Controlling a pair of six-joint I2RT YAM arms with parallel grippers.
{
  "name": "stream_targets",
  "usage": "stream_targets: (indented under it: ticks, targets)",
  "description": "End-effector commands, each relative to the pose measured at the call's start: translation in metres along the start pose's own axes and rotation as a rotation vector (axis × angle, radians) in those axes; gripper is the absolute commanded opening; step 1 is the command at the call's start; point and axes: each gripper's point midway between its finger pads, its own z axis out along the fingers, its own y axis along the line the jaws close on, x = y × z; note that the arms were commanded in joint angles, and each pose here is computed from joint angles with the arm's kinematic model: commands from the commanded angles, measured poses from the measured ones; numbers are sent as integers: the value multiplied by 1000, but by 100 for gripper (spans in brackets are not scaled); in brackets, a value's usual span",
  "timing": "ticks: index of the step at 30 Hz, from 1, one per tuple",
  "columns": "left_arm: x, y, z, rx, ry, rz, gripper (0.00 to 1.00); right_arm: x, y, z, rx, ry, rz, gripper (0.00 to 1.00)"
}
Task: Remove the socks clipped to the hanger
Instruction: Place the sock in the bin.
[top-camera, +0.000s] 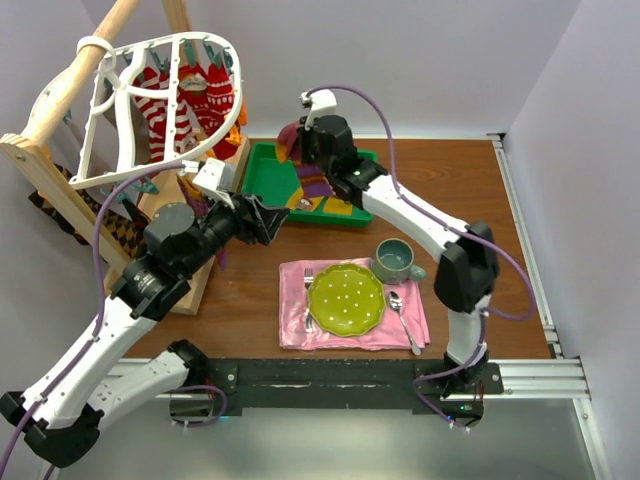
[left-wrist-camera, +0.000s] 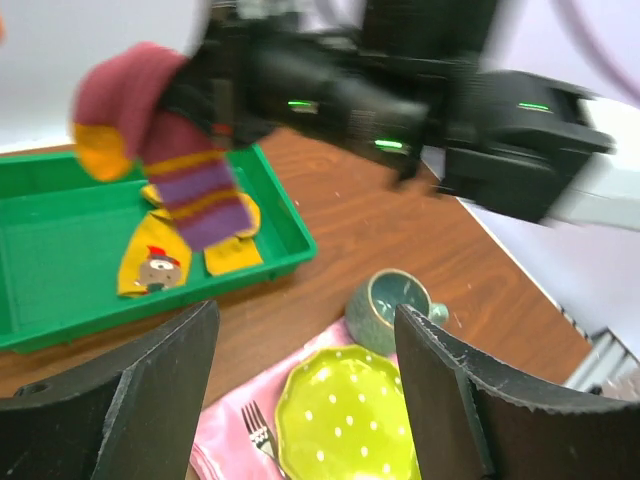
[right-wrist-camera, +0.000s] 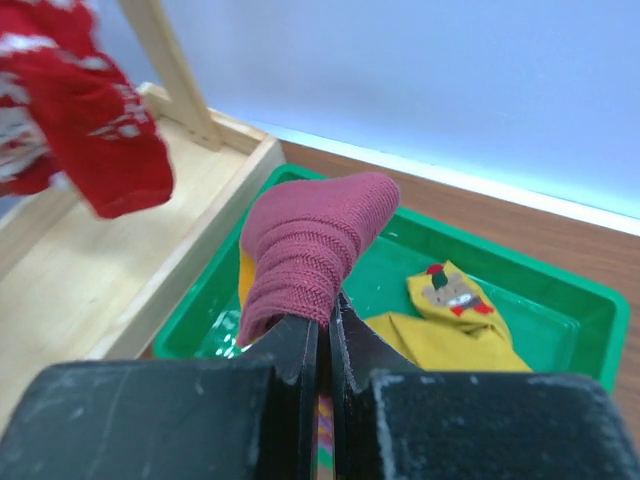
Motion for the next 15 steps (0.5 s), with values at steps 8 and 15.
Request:
stream_targets:
  ticks: [8,15]
  targets:
    - [-9,-16,-7,93,3,60,75,121,31,59,-137,213,-43,58]
    - [-15,-16,-10,84,-17,61,75,92,27,38,-144,198,-71,73]
